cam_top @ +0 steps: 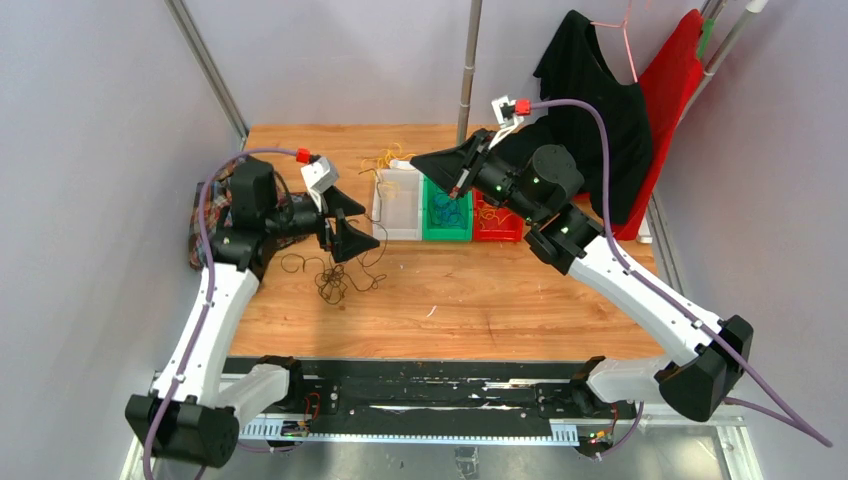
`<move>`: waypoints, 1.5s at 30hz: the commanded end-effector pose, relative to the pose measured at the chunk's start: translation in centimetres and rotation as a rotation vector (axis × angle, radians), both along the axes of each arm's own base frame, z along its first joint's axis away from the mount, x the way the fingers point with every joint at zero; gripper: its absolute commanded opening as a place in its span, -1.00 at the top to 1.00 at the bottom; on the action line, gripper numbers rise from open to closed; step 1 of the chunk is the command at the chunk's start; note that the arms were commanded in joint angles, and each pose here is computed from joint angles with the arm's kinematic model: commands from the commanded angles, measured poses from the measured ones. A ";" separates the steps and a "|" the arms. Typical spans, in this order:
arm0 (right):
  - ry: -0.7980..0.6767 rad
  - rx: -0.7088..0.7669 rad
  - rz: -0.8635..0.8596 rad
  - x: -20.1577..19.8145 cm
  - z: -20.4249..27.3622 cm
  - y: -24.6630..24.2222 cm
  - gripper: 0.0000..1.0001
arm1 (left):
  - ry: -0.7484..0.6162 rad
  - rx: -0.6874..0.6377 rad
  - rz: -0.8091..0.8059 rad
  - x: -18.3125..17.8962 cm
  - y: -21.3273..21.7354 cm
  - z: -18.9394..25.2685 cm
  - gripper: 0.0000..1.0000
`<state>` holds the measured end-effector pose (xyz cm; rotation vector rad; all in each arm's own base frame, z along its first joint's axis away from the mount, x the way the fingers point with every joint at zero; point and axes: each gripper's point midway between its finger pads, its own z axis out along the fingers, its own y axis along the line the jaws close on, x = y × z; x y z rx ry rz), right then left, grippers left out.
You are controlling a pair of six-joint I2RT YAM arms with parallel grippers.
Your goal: Untangle the cables
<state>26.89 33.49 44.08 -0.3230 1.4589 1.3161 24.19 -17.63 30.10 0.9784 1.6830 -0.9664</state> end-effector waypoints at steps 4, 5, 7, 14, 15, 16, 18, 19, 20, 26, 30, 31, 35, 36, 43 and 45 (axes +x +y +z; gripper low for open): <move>-0.046 0.113 0.047 -1.5 4.1 1.9 0.99 | -0.053 -0.304 0.131 0.4 -1.3 5.6 -0.68; -0.044 0.117 0.056 -1.7 4.2 2.1 0.99 | -0.063 -0.301 0.148 0.6 -1.2 5.5 -0.64; -0.040 0.122 0.071 -2.0 4.3 2.4 0.99 | -0.079 -0.294 0.161 0.8 -1.0 5.2 -0.58; -0.020 0.118 0.086 -2.0 3.9 3.0 0.99 | 0.065 -0.303 0.034 -0.8 -2.5 3.6 -0.10; -0.017 0.117 0.086 -1.9 3.8 3.1 0.98 | 0.089 -0.305 0.016 -1.1 -2.7 3.4 -0.03; -0.015 0.116 0.086 -1.9 3.8 3.1 0.99 | 0.103 -0.307 0.009 -1.2 -2.9 3.2 0.06; -0.015 0.110 0.077 -1.7 3.6 3.1 0.99 | 0.102 -0.307 0.014 -1.4 -2.8 3.0 0.41; -0.017 0.106 0.071 -1.6 3.6 3.0 0.99 | 0.098 -0.308 0.026 -1.3 -2.7 3.0 0.70; -0.017 0.101 0.064 -1.4 3.6 2.9 0.99 | 0.099 -0.307 0.038 -1.3 -2.7 2.9 0.86; -0.027 0.068 -0.041 0.8 3.5 -0.2 0.99 | 0.091 -0.177 0.116 -1.2 -1.4 0.1 0.99; 0.006 0.066 -0.121 3.0 2.8 -3.6 0.99 | 0.101 -0.085 0.102 -2.7 -0.7 -2.2 0.99; 0.008 0.062 -0.145 3.4 2.6 -4.4 0.99 | 0.099 -0.074 0.094 -3.1 -0.6 -2.6 0.99; 0.023 0.027 -0.233 5.2 1.8 -7.9 0.99 | 0.048 0.013 0.079 -4.5 0.3 -4.5 0.99; 0.025 0.018 -0.255 5.7 1.6 -8.7 0.99 | 0.034 0.042 0.076 -4.7 0.6 -5.0 0.99; 0.044 -0.067 -0.435 9.1 -0.2 -14.8 0.99 | -0.003 0.301 0.111 -5.1 3.8 -9.5 0.99; 0.047 -0.100 -0.477 10.0 -0.9 -16.2 0.99 | -0.013 0.360 0.129 -4.9 4.7 -10.1 0.99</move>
